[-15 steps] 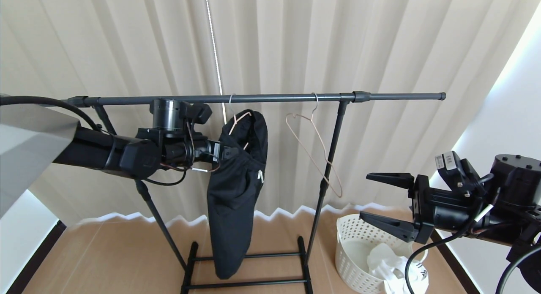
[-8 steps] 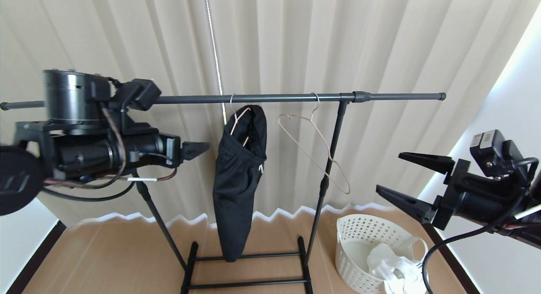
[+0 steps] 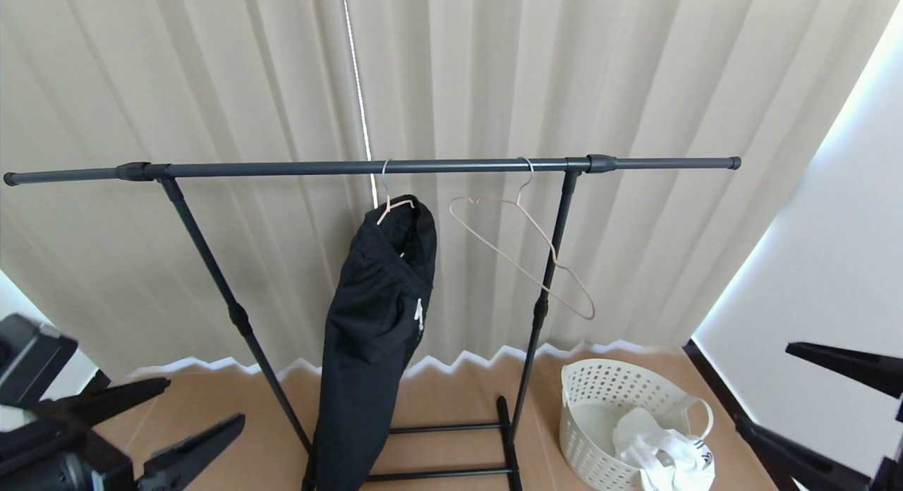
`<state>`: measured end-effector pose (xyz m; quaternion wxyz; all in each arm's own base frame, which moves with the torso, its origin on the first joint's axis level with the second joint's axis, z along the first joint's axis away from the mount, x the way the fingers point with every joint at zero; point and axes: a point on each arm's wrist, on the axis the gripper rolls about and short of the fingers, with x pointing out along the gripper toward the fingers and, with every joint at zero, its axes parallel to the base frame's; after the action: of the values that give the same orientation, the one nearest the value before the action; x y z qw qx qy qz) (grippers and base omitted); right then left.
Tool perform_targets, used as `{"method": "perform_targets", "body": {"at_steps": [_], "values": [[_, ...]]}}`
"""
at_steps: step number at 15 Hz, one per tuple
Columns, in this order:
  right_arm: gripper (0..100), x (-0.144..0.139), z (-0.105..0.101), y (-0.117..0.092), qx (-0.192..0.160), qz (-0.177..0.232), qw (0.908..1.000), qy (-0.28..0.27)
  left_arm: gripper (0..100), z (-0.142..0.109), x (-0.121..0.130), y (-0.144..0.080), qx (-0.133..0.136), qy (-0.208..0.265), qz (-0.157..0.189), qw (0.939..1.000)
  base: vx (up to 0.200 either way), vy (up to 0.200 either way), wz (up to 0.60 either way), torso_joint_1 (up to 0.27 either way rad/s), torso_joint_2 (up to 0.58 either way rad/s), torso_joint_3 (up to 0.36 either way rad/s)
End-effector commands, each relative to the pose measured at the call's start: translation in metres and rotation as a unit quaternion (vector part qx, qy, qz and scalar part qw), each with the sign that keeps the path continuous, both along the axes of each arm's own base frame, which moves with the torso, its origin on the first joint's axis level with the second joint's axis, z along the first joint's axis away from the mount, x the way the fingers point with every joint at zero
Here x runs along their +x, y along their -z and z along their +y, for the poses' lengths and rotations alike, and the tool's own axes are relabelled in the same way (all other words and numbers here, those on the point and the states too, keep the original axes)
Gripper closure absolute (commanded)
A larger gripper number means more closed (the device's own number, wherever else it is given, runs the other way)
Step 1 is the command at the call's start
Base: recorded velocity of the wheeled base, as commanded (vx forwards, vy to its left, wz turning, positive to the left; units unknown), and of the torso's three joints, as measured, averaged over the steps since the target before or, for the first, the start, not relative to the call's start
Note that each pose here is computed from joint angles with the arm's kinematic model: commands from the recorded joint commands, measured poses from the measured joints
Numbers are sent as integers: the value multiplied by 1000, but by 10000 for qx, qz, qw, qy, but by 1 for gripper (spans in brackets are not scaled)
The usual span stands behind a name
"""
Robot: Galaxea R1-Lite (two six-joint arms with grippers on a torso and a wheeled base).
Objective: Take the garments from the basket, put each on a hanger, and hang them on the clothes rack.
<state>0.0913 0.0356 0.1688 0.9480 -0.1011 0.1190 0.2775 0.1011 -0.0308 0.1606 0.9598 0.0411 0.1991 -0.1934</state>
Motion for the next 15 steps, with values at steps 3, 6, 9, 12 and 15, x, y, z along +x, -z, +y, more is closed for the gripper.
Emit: {"method": "perform_targets", "body": {"at_steps": [3, 6, 9, 12, 15], "values": [[0, -64, -23, 69, -106, -67, 9992, 379, 0, 15, -53, 42, -80, -10, -204, 9998, 0, 0, 0, 0, 0, 0], [0, -85, -31, 80, 45, -217, 9964, 820, 0, 20, -72, 60, -136, -24, -427, 9990, 0, 0, 0, 0, 0, 0], [0, -97, -35, 90, 315, -238, 9926, 1147, 0, 23, -83, 67, -157, -21, -526, 9985, 0, 0, 0, 0, 0, 0], [0, -102, -38, 91, 402, -526, 9819, 1776, 0, 28, -99, 79, -125, -44, -587, 9982, 0, 0, 0, 0, 0, 0], [0, -107, -37, 92, 474, -814, 9662, 2398, 0, 32, -111, 83, -52, -565, -865, 9946, 0, 0, 0, 0, 0, 0]]}}
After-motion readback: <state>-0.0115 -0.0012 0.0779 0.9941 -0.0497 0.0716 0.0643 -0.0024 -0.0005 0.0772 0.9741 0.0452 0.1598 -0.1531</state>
